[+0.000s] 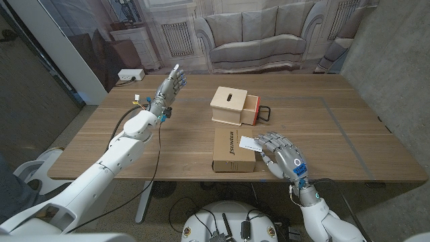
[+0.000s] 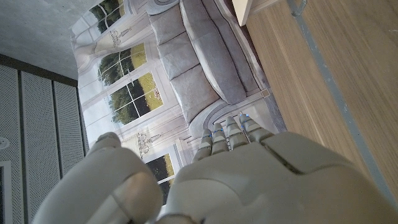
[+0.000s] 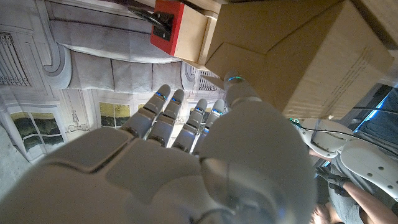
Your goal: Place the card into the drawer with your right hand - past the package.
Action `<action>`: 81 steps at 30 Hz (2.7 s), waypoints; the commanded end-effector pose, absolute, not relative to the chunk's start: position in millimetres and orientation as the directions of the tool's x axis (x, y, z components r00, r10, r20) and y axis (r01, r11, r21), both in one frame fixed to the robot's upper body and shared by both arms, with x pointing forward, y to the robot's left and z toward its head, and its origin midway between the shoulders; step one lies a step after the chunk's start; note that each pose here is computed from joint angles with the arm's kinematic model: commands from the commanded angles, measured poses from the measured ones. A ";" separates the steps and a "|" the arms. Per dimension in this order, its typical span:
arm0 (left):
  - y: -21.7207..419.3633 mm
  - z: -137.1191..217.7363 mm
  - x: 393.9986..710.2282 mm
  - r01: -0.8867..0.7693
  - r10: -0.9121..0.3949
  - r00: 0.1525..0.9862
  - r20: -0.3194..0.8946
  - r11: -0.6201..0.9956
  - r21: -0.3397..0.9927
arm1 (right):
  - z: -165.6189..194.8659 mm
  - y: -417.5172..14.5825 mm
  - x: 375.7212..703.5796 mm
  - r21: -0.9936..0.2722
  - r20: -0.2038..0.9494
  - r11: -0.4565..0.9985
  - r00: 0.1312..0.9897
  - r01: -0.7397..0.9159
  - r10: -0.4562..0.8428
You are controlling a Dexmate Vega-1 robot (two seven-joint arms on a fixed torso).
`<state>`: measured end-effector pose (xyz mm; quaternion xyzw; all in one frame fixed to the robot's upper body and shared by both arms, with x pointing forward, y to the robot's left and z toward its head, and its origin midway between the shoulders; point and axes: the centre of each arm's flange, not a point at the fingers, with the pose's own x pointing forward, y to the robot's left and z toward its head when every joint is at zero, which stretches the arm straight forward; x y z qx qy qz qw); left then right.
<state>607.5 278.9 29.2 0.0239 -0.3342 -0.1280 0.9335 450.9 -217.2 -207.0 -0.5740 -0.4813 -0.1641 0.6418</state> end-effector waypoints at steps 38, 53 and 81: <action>279.3 21.9 615.3 0.221 -0.250 0.762 0.597 0.967 0.123 | -205.5 -212.0 460.7 -0.550 0.830 0.335 0.453 0.765 0.327; 283.2 22.4 612.1 0.214 -0.245 0.765 0.596 0.969 0.123 | -203.1 -207.9 462.8 -0.537 0.837 0.353 0.432 0.766 0.334; 285.9 21.7 626.5 0.236 -0.257 0.765 0.591 0.965 0.115 | -196.5 -204.4 458.6 -0.512 0.854 0.362 0.414 0.779 0.315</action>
